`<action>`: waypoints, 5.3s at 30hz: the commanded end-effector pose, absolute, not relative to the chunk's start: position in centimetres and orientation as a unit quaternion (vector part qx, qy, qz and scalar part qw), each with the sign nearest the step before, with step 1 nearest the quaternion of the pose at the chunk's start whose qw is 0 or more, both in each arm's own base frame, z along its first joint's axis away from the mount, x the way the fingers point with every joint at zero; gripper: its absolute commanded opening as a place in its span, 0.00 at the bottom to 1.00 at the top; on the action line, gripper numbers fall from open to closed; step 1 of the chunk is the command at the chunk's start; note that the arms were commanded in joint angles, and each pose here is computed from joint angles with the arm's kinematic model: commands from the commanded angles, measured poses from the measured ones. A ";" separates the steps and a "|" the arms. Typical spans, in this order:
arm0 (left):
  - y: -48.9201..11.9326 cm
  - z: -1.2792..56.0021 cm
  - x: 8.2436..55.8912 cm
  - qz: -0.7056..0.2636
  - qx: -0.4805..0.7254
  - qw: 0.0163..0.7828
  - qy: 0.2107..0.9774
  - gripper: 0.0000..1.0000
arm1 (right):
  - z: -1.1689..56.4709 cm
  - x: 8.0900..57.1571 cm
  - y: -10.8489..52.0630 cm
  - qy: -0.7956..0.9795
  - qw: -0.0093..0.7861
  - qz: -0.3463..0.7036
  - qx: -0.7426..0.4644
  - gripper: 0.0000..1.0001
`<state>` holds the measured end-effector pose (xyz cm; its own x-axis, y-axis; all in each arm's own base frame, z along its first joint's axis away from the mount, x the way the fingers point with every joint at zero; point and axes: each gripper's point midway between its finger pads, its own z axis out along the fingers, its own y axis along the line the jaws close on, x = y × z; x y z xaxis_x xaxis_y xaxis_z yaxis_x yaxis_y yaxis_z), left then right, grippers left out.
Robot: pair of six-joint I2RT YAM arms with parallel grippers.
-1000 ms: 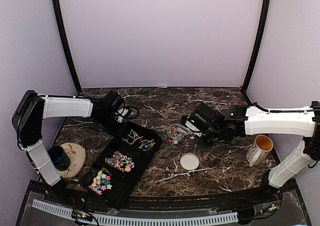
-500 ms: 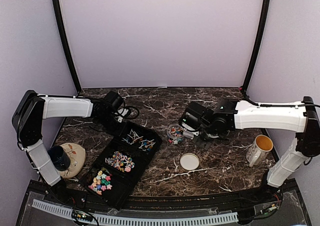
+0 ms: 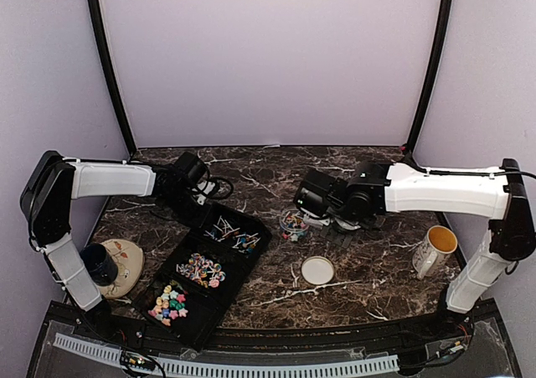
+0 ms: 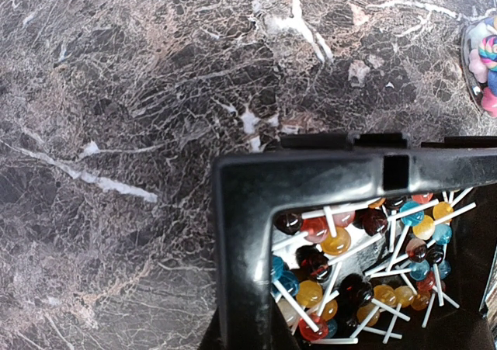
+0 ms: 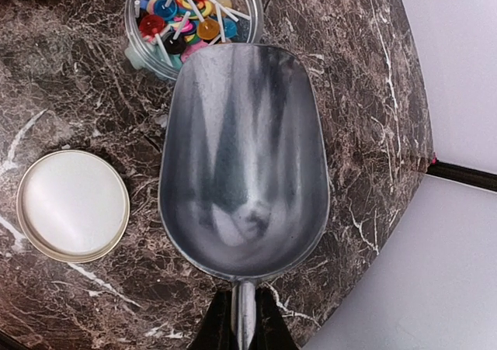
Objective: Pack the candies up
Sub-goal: Place the fake candies in the packing box.
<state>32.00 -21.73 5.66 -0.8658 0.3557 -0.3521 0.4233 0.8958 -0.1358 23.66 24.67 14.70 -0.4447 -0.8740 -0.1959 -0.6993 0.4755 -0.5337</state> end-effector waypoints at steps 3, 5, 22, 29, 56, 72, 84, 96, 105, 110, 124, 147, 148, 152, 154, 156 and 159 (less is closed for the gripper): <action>-22.5 9.3 33.6 -0.121 0.203 0.214 0.948 0.00 | 15.8 25.2 25.4 0.816 0.263 -0.222 -0.465 0.00; -22.5 9.3 33.7 -0.120 0.203 0.215 0.948 0.00 | 15.5 25.5 26.0 0.814 0.268 -0.219 -0.466 0.00; -22.4 9.1 33.7 -0.116 0.204 0.212 0.949 0.00 | 13.4 24.3 29.6 0.816 0.248 -0.137 -0.503 0.00; -22.3 9.1 33.7 -0.115 0.203 0.213 0.949 0.00 | 12.4 25.2 30.0 0.810 0.248 -0.157 -0.507 0.00; -22.1 8.9 34.2 -0.104 0.208 0.213 0.949 0.00 | 18.1 28.7 26.9 0.842 0.341 -0.134 -0.395 0.00; -22.0 8.2 34.6 -0.097 0.205 0.199 0.953 0.00 | 14.9 25.7 28.2 0.839 0.278 -0.137 -0.448 0.00; -22.1 8.5 34.3 -0.108 0.201 0.202 0.953 0.00 | 13.7 25.0 28.6 0.855 0.219 -0.161 -0.442 0.00; -22.0 9.3 34.2 -0.111 0.201 0.212 0.950 0.00 | 12.5 25.4 29.0 0.874 0.178 -0.164 -0.421 0.00; -22.0 9.7 34.1 -0.114 0.200 0.217 0.949 0.00 | 12.2 26.0 28.6 0.902 0.173 -0.134 -0.372 0.00; -21.9 9.6 34.1 -0.112 0.199 0.217 0.949 0.00 | 11.7 25.9 28.6 0.910 0.162 -0.125 -0.361 0.00; -21.7 9.2 34.3 -0.104 0.197 0.215 0.951 0.00 | 19.2 28.0 28.0 0.894 0.279 -0.115 -0.331 0.00; -21.7 9.2 34.2 -0.105 0.198 0.214 0.951 0.00 | 15.0 23.0 26.1 0.869 0.184 -0.134 -0.440 0.00; -21.7 9.2 34.2 -0.104 0.198 0.215 0.951 0.00 | 14.8 23.0 26.3 0.868 0.183 -0.135 -0.442 0.00; -21.7 9.4 34.2 -0.105 0.198 0.216 0.950 0.00 | 14.2 23.2 27.0 0.865 0.181 -0.134 -0.449 0.00; -21.7 9.4 34.2 -0.105 0.198 0.217 0.950 0.00 | 13.9 23.4 27.4 0.863 0.179 -0.135 -0.452 0.00; -21.7 9.5 34.2 -0.106 0.198 0.217 0.950 0.00 | 13.7 23.6 27.7 0.862 0.179 -0.138 -0.454 0.00; -21.7 9.5 34.2 -0.105 0.198 0.218 0.950 0.00 | 13.4 24.2 28.2 0.859 0.181 -0.147 -0.456 0.00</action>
